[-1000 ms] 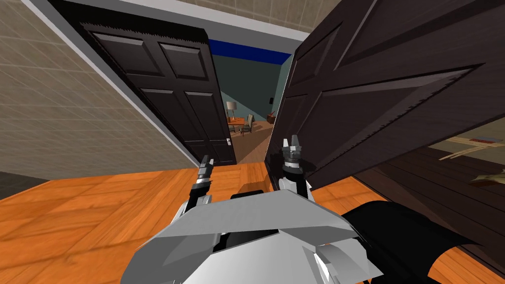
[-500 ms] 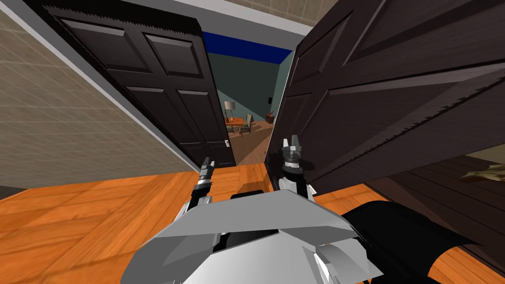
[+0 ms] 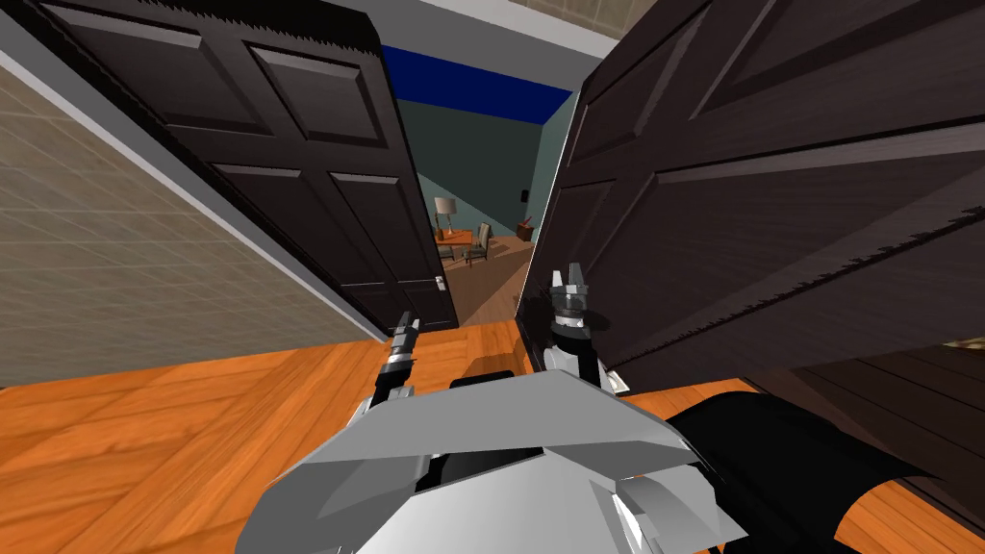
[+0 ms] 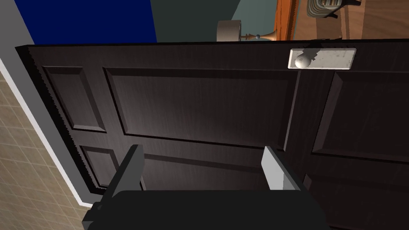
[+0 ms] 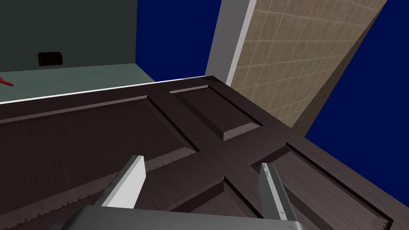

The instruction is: Pull the door open

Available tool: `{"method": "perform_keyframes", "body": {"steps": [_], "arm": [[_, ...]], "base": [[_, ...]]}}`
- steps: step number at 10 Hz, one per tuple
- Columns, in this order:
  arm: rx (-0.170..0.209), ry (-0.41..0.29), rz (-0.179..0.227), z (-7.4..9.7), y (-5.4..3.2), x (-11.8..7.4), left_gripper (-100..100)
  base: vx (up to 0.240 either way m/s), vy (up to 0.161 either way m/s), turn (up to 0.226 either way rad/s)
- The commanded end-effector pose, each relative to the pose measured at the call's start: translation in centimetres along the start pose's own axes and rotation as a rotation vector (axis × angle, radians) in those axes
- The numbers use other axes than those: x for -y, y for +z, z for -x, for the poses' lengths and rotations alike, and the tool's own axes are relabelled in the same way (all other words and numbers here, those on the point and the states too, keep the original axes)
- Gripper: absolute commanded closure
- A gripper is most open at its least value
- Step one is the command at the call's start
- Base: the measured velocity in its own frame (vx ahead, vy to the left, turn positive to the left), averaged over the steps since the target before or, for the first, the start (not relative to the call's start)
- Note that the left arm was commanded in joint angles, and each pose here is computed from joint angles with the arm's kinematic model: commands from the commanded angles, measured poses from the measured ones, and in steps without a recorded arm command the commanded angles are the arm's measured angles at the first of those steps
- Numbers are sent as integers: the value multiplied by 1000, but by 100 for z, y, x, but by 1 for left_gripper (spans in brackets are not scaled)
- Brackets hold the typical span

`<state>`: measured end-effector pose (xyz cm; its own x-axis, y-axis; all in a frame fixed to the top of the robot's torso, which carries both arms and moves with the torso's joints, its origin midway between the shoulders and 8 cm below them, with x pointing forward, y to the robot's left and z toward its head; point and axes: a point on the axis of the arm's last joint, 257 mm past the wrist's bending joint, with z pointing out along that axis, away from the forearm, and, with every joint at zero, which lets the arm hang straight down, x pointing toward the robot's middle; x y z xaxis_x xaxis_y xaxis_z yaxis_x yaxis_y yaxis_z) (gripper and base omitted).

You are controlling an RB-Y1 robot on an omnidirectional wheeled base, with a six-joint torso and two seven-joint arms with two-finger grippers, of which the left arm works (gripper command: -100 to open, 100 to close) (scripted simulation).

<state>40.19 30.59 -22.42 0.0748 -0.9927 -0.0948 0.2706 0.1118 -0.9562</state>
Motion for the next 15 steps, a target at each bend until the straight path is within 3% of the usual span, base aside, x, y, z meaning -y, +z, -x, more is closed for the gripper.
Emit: {"method": "perform_keyframes", "body": {"steps": [1,15], "arm": [[1,-6,17,23,-30,-104,-100],[24,-49,152,194,-344,-896,-100]], "base": [[104,21,-40],[98,18,-37]]}}
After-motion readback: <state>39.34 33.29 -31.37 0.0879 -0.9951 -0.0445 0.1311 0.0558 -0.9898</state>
